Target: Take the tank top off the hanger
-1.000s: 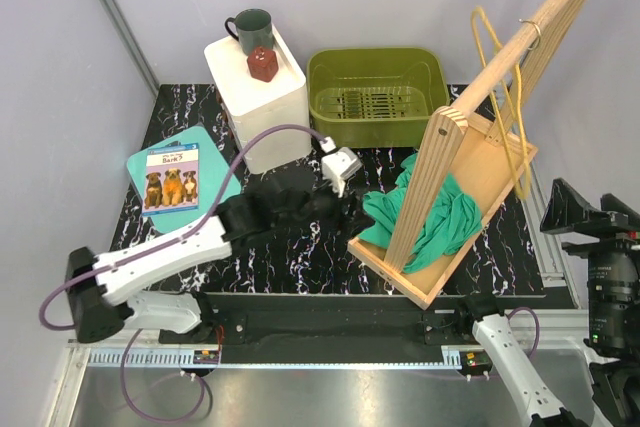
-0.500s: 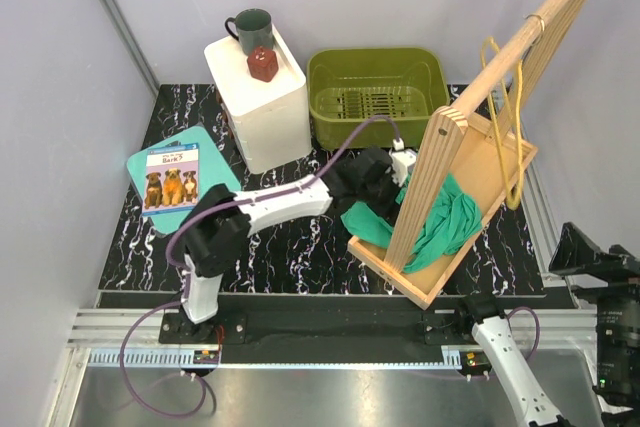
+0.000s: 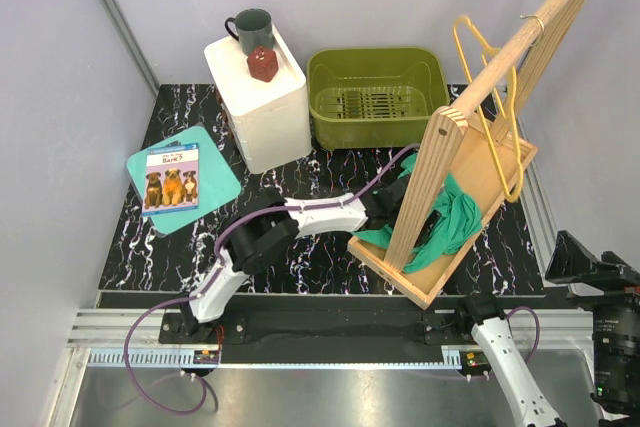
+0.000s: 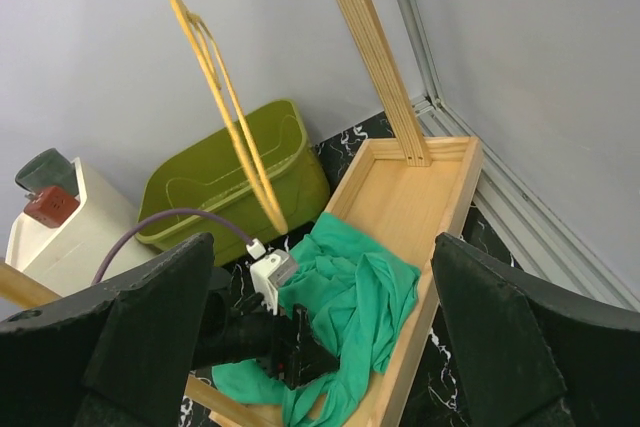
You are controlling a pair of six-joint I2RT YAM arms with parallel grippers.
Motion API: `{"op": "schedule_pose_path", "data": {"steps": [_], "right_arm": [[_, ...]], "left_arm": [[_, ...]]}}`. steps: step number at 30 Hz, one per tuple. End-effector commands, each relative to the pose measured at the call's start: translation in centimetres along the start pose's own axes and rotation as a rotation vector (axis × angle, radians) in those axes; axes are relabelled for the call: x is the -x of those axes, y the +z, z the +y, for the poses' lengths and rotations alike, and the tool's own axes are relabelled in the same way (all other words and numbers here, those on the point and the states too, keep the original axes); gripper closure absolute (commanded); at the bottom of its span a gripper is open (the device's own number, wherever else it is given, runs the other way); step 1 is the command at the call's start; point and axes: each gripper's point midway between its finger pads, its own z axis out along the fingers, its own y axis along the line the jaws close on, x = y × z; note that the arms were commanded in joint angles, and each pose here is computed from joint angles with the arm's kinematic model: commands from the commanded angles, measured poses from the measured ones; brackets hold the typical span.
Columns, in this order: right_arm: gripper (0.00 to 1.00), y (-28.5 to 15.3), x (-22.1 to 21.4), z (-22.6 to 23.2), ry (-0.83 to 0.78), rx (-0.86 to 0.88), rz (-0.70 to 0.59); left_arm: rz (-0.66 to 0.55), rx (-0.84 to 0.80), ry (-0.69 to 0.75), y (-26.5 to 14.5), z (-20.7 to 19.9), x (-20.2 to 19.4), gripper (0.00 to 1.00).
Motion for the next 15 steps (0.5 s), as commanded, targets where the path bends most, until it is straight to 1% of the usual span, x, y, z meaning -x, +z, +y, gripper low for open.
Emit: {"op": "schedule_pose_path", "data": {"steps": [1, 3, 5, 6, 7, 8, 10, 11, 12, 13, 15], "right_arm": [[0.03, -0.2, -0.2, 0.1, 0.024, 0.021, -0.003], [0.03, -0.2, -0.3, -0.1, 0.03, 0.011, -0.007], [0.03, -0.1, -0.6, -0.1, 0.035, 0.013, -0.008], [0.03, -0.1, -0.7, -0.1, 0.037, 0.015, -0.008], [0.04, -0.1, -0.8, -0.1, 0.039, 0.017, -0.008], [0.04, -0.2, -0.8, -0.1, 0.047, 0.022, -0.013], [0.04, -0.5, -0.8, -0.2, 0.056, 0.027, -0.024], [0.04, -0.5, -0.8, -0.3, 0.056, 0.025, -0.028], [0.04, -0.6, -0.9, -0.4, 0.057, 0.025, -0.031], [0.04, -0.9, -0.9, -0.6, 0.059, 0.025, -0.039], [0.04, -1.0, -0.9, -0.8, 0.058, 0.023, -0.043]], "left_arm": [[-0.076, 0.1, -0.02, 1.3, 1.4, 0.7, 0.22], [-0.084, 0.161, -0.021, 1.7, 2.5, 0.2, 0.25], [-0.086, 0.167, -0.033, 2.2, 2.8, -0.4, 0.34], [-0.075, 0.166, -0.034, 2.4, 3.0, -1.0, 0.41], [-0.088, 0.159, -0.036, 2.6, 2.9, -0.9, 0.58], [-0.083, 0.147, -0.039, 2.7, 2.8, -1.1, 0.68], [-0.088, 0.126, -0.035, 2.4, 2.5, -0.9, 0.8], [-0.088, 0.107, -0.031, 2.2, 2.2, -0.7, 0.89], [-0.093, 0.106, -0.03, 1.8, 2.2, -0.5, 0.95], [-0.117, 0.102, -0.029, 0.8, 2.0, 0.6, 1.0], [-0.128, 0.06, -0.029, -0.6, 1.2, 1.4, 1.0]]}}
